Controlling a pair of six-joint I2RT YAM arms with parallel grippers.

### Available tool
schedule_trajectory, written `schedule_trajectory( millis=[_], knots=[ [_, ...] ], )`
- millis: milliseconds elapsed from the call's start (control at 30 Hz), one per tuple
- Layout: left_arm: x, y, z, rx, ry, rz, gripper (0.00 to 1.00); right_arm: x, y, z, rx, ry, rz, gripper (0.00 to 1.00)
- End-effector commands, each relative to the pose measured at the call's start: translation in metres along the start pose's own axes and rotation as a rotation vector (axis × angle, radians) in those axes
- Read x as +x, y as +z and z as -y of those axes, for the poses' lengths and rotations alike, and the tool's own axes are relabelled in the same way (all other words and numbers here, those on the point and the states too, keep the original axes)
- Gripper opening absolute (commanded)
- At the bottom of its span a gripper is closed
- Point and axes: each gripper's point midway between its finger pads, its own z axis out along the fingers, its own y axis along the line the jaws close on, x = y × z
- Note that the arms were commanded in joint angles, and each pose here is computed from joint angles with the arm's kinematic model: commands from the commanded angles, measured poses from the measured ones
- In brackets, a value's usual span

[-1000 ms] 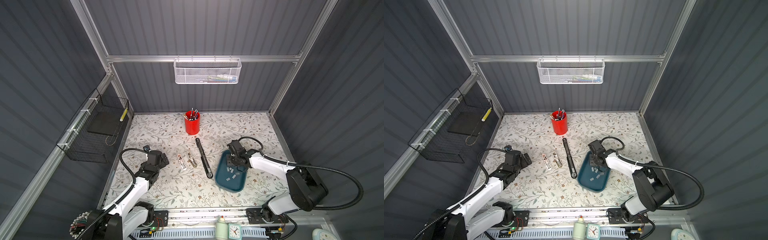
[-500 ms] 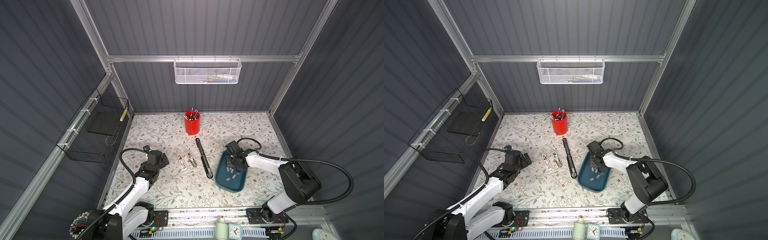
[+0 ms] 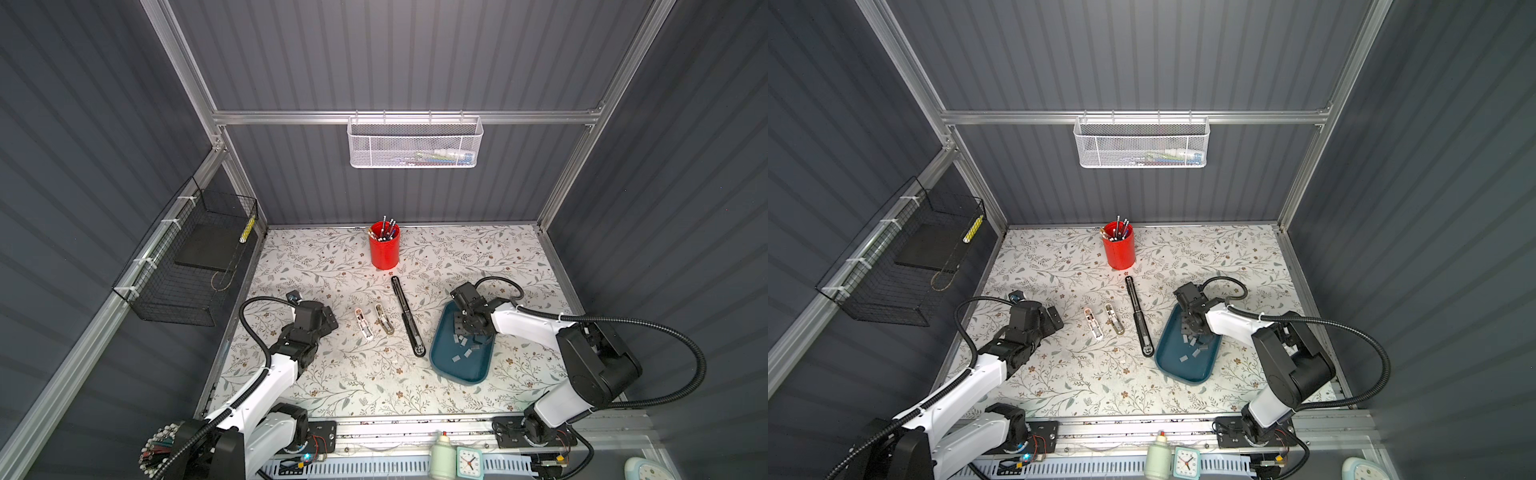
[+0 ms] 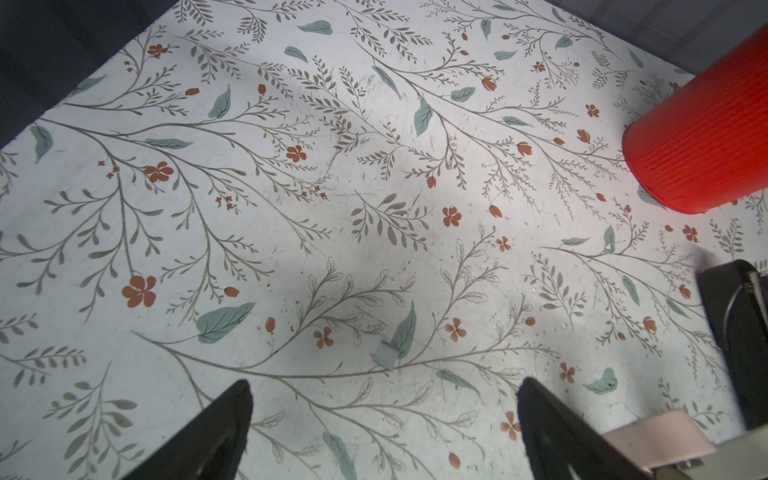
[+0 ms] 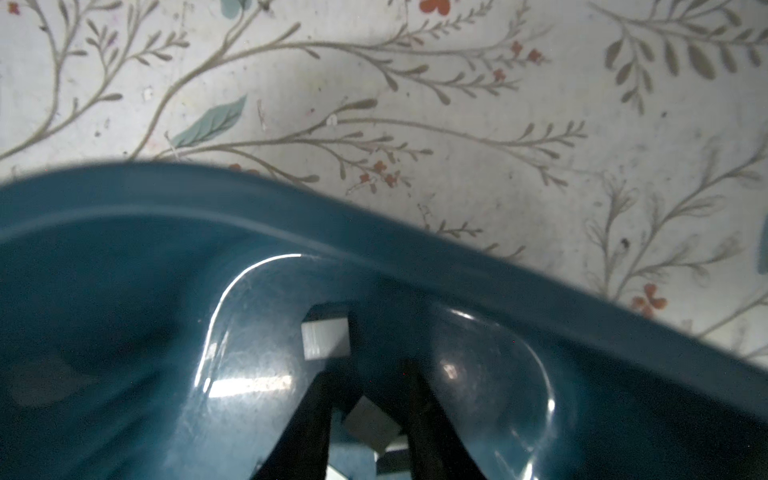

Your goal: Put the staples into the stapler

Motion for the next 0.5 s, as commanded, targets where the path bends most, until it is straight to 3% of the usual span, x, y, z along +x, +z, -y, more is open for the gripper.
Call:
schedule_trajectory(
  millis=[0, 467],
  knots=[
    [-0.0050, -0.0017, -0.0010, -0.002, 0.003, 0.010, 1.00, 0.0036, -0.0031, -0.0036, -0.032, -0.003, -0.008, 0.33],
    [-0.0045, -0.0005, 0.0001, -0.001, 0.004, 0.003, 1.00, 0.0083, -0.0073, -0.0098, -0.062, 0.001, -0.022, 0.33]
  ],
)
